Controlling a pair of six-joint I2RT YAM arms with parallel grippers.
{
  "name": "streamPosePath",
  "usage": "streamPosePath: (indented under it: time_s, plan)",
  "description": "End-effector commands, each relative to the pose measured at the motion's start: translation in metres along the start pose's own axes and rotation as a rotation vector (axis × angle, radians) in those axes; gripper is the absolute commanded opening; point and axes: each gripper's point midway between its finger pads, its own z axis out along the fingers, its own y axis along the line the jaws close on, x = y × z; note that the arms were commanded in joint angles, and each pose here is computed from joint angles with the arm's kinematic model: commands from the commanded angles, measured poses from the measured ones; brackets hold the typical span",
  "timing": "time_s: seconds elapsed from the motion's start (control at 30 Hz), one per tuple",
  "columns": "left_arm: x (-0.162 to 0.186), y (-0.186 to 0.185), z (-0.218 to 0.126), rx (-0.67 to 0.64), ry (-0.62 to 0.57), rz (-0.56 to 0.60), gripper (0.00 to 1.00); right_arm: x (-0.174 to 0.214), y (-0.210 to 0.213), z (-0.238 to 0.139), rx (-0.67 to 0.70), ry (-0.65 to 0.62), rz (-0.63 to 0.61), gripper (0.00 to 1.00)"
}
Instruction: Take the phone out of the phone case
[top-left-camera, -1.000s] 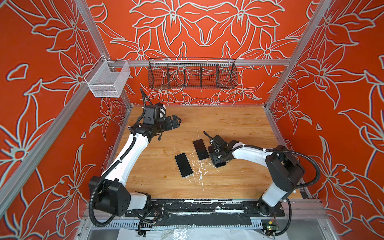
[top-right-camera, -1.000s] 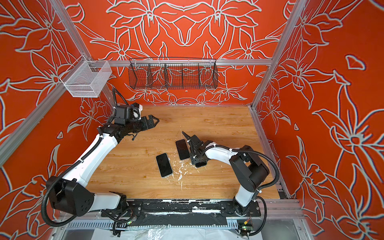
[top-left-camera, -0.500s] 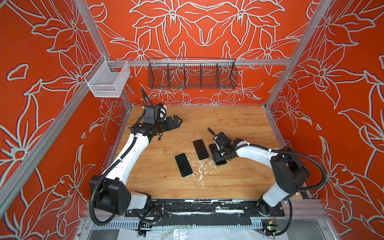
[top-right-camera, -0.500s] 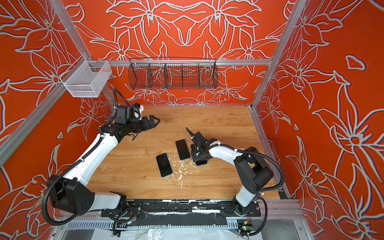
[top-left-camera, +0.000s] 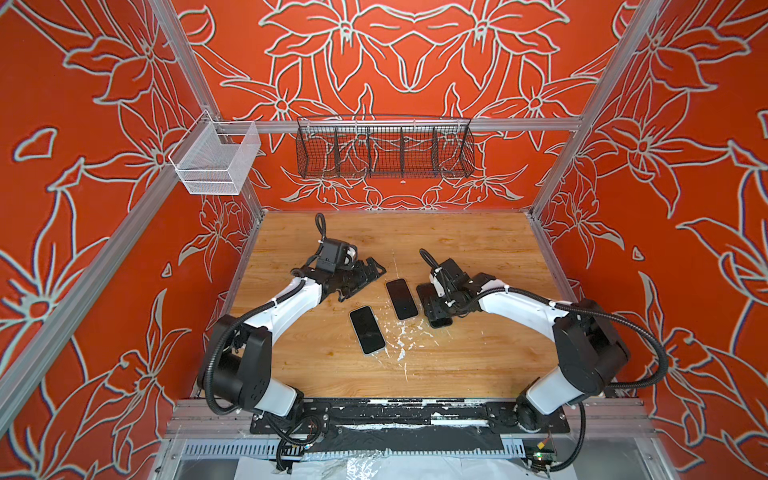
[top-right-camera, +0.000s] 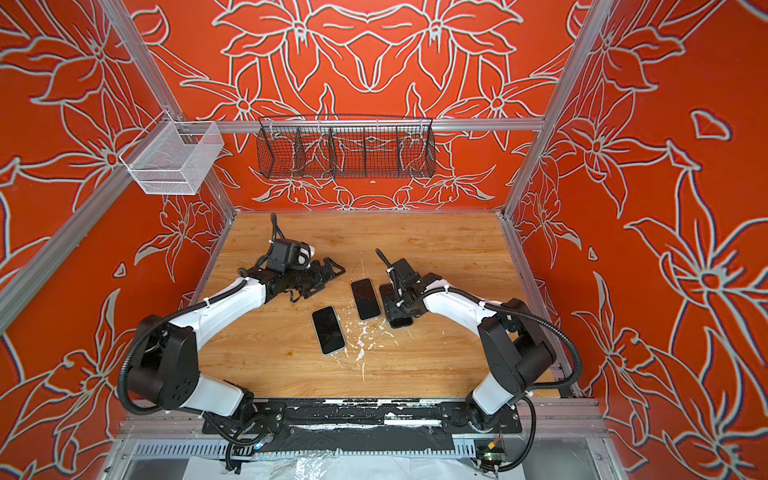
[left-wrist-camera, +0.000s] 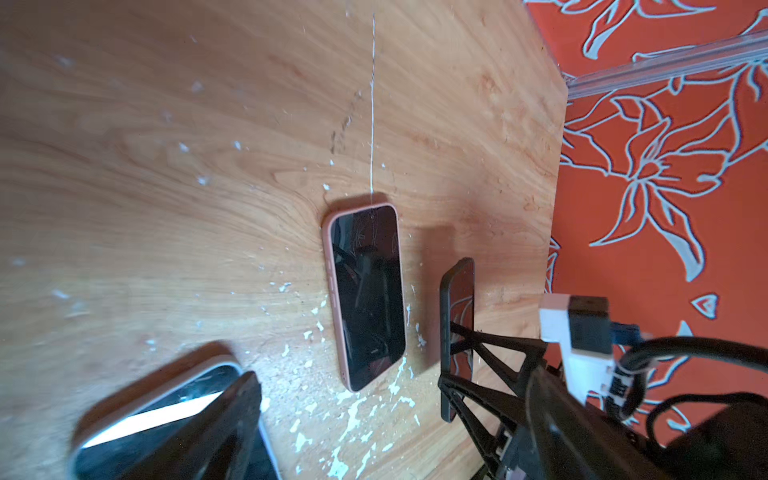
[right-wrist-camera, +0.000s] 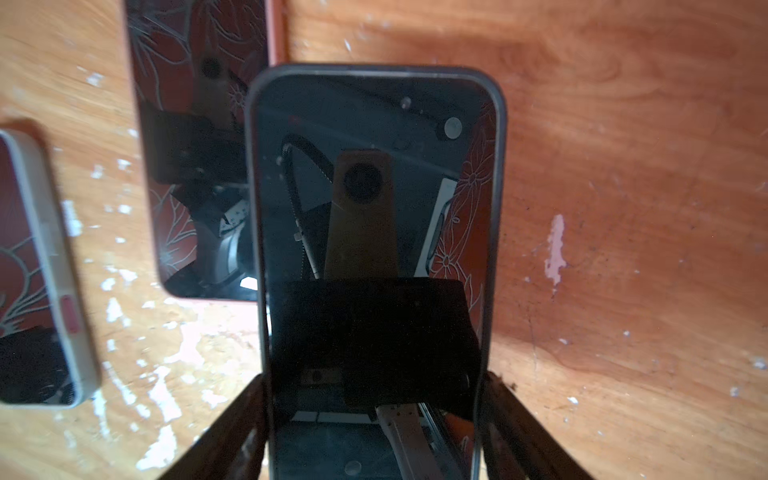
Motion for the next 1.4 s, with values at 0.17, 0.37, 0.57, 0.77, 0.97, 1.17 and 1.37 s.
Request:
streamPosePath:
  time_s: [0.17, 0.37, 0.57, 0.77, 0.97, 1.17, 1.37]
  plan:
    - [0.024, -0.055, 0.037, 0.201, 0.035, 0.003, 1.0, -0.027, 0.03, -0.04, -0.138, -0.073, -0.011, 0.34]
    - [0.033, -0.065, 0.055, 0.232, 0.056, 0.007, 0.88, -0.032, 0.041, -0.052, -0.192, -0.093, -0.007, 0.34]
    - [0.036, -0.071, 0.064, 0.242, 0.053, 0.014, 0.68, -0.034, 0.045, -0.057, -0.214, -0.104, -0.003, 0.34]
    - [0.042, -0.076, 0.073, 0.261, 0.071, 0.002, 0.64, -0.032, 0.048, -0.057, -0.231, -0.105, -0.002, 0.34]
    - [0.048, -0.079, 0.083, 0.268, 0.081, -0.003, 0.55, -0.027, 0.044, -0.055, -0.218, -0.103, -0.005, 0.34]
    - [0.047, -0.08, 0.085, 0.279, 0.066, -0.02, 0.4, -0.024, 0.041, -0.053, -0.206, -0.101, -0.005, 0.34]
    - [0.047, -0.083, 0.084, 0.304, 0.063, -0.035, 0.27, -0.021, 0.039, -0.05, -0.2, -0.097, -0.006, 0.34]
